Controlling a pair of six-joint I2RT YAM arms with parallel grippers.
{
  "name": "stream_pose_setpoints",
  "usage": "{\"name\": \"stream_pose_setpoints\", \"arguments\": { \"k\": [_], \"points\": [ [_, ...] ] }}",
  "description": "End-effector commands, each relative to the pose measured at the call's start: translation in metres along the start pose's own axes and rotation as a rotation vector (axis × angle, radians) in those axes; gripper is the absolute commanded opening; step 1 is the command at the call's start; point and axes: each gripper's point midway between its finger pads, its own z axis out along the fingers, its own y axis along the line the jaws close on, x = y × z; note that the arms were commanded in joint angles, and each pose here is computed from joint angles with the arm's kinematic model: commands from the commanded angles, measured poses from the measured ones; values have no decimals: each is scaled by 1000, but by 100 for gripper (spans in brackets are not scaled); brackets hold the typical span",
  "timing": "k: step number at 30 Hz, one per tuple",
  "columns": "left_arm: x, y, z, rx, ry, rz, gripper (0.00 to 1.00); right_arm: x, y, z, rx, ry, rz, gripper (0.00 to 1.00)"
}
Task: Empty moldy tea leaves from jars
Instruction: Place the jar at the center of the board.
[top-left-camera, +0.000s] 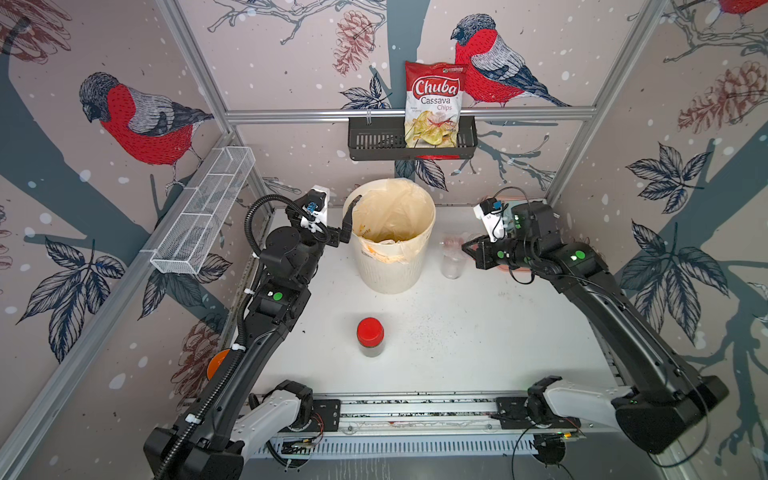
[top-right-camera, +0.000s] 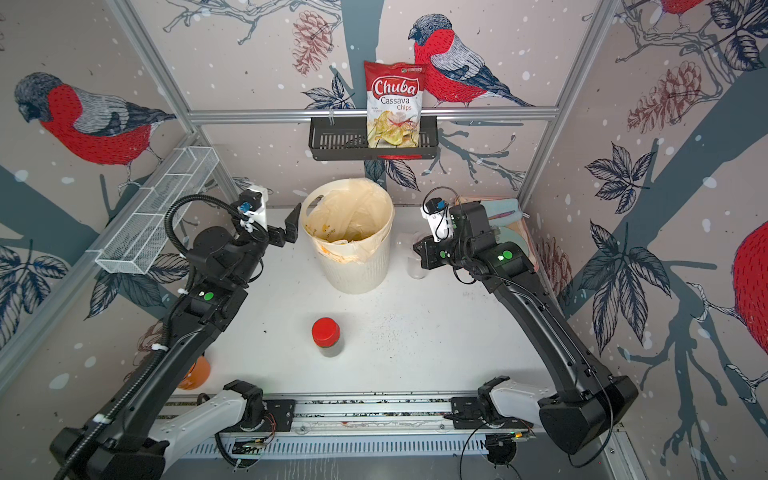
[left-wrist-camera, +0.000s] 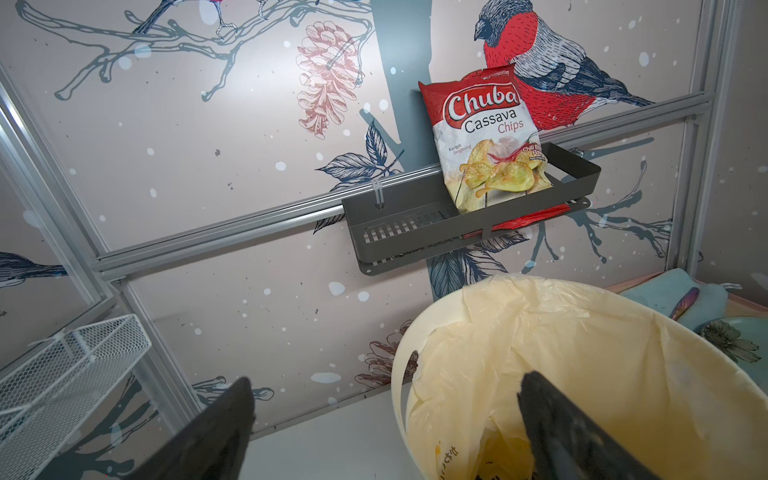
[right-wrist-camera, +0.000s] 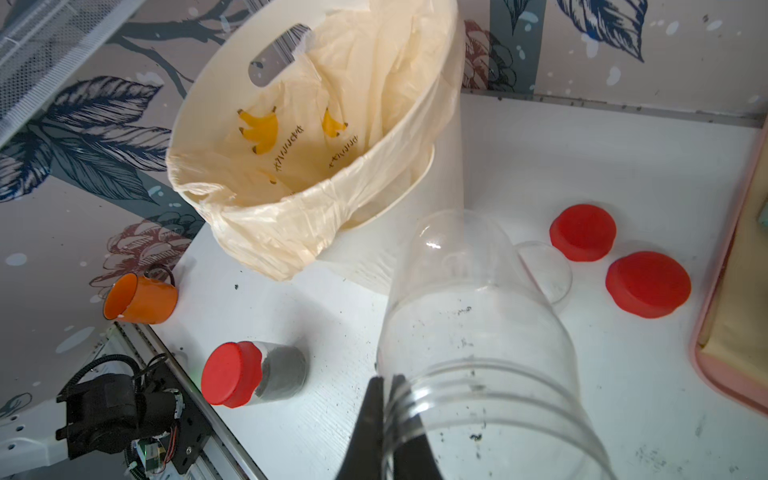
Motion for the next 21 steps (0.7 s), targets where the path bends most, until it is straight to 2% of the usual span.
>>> {"name": "stream_pose_setpoints", "arguments": {
  "k": [1, 10, 16, 21],
  "points": [
    [-9, 6, -2, -24, -41, -65, 97, 21, -12, 5, 59, 73, 30, 0],
    [-11, 6, -5, -23, -39, -106, 97, 63, -21, 43, 55, 270, 56, 0],
    [-12, 7, -10, -23, -44, -108, 97, 88, -30, 67, 131, 417, 38, 0],
    [-14, 7, -11, -19, -46, -109, 97, 104, -35, 81, 166, 493, 25, 0]
  ]
}}
